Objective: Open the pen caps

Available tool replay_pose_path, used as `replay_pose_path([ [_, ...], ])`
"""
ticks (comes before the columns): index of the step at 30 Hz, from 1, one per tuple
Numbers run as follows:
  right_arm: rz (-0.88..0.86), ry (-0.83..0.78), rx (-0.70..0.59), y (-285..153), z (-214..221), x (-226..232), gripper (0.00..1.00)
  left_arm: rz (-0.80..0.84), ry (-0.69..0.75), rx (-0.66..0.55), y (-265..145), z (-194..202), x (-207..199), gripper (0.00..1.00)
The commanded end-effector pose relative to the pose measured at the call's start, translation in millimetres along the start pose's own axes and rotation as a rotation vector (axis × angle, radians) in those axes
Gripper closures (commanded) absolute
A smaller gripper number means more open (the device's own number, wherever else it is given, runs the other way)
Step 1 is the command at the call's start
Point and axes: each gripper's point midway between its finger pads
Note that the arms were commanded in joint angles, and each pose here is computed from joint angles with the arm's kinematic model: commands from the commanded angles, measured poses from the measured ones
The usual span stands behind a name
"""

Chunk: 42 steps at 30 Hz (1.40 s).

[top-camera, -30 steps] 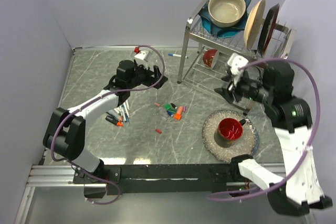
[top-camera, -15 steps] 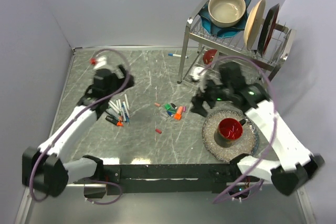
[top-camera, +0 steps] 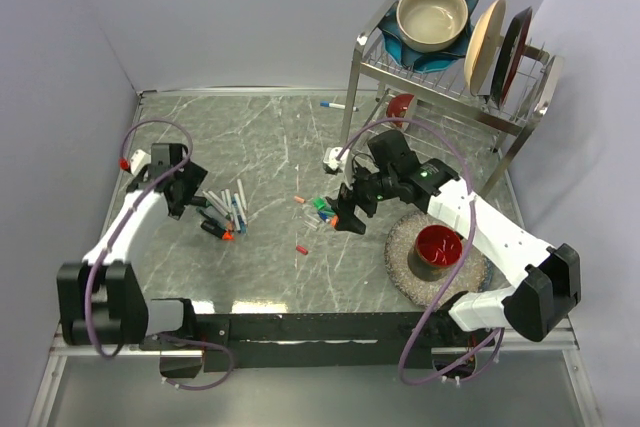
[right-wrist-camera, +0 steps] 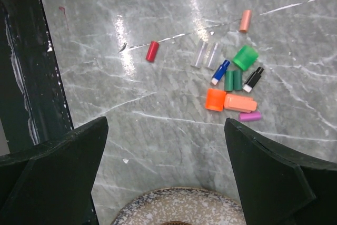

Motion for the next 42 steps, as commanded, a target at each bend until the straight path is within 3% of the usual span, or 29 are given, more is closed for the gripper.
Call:
replay_pose_path([
  [1, -0.003, -0.053, -0.093, -7, -23, 5, 0.0, -0.108, -0.141, 0.014, 2, -14, -2, 0.14],
  [9, -0.018, -0.048, -0.088, -4, -19, 6, 0.0, -0.226, -0.225, 0.03, 26, -18, 18, 0.29],
  [24, -0.009, -0.031, -0.063, 4, -12, 0, 0.0, -0.317, -0.216, 0.096, 70, -16, 12, 0.28],
  [42, -0.001, -0.032, -0.051, 5, -9, -2, 0.0, -0.408, -0.245, 0.123, 85, 2, 30, 0.37],
])
Point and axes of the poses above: each gripper's point midway between its finger pads, its own y axis out along the fingers, its own x axis along the line the jaws close on, z = x × y, and after that the axes turned 2 degrees about y, right-handed
